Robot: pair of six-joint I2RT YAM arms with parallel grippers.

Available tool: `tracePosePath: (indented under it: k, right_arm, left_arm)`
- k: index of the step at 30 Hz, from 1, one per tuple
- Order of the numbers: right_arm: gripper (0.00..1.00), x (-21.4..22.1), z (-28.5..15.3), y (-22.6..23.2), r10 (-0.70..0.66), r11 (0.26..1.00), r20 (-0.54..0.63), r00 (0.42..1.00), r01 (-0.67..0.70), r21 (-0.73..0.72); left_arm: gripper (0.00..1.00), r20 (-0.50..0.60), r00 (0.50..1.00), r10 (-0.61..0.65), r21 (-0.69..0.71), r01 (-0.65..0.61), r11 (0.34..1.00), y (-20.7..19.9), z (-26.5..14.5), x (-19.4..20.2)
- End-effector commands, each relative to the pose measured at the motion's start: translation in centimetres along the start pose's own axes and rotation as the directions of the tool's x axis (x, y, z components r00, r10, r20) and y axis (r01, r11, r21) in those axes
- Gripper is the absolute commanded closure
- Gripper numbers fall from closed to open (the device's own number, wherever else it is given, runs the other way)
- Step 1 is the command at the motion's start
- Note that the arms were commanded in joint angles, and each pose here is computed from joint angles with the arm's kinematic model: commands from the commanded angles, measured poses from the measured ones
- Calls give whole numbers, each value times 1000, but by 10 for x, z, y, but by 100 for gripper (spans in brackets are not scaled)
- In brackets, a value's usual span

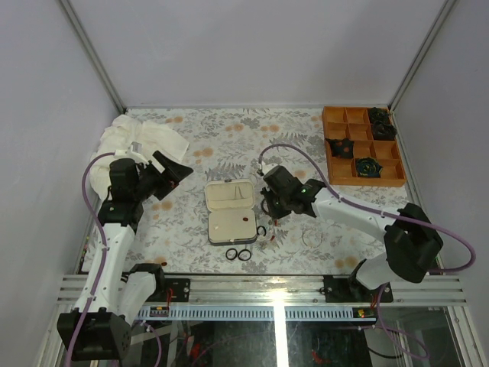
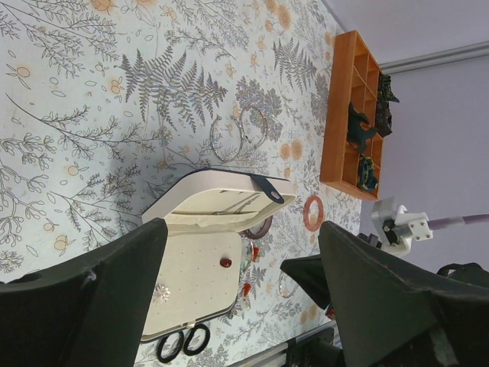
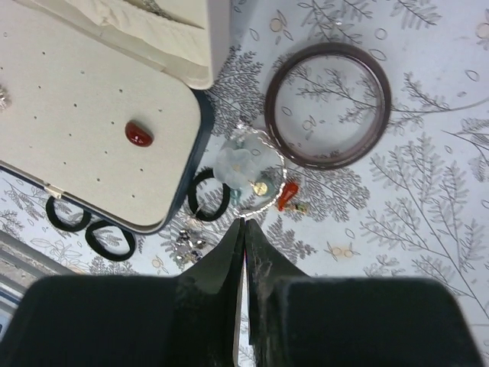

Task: Organize the mixed jewelry
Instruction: Pick up the jewelry from the center of the board.

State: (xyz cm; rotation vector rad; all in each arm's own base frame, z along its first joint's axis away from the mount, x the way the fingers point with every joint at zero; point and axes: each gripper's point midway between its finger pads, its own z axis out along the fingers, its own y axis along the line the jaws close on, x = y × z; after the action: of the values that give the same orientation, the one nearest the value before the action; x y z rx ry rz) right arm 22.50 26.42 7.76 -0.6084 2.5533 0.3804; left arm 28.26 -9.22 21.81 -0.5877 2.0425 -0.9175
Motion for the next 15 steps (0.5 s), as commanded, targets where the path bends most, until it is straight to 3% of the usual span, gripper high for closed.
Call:
tracePosePath:
  k: [1,7,15]
  right_arm:
    - [92,5,-14,-12,16,1000,-19,1000,-16,-18]
    - [68,8,-13,-40,116,993,-31,993,-116,-1]
    - [68,6,-11,-48,140,990,-40,989,-141,-11]
  left_arm:
    - [20,3,1000,22,27,-22,999,-7,-6,-2]
    - [19,2,1000,27,29,-27,999,-8,-5,-3]
    - [16,-1,1000,23,20,-23,1000,-5,-1,-4]
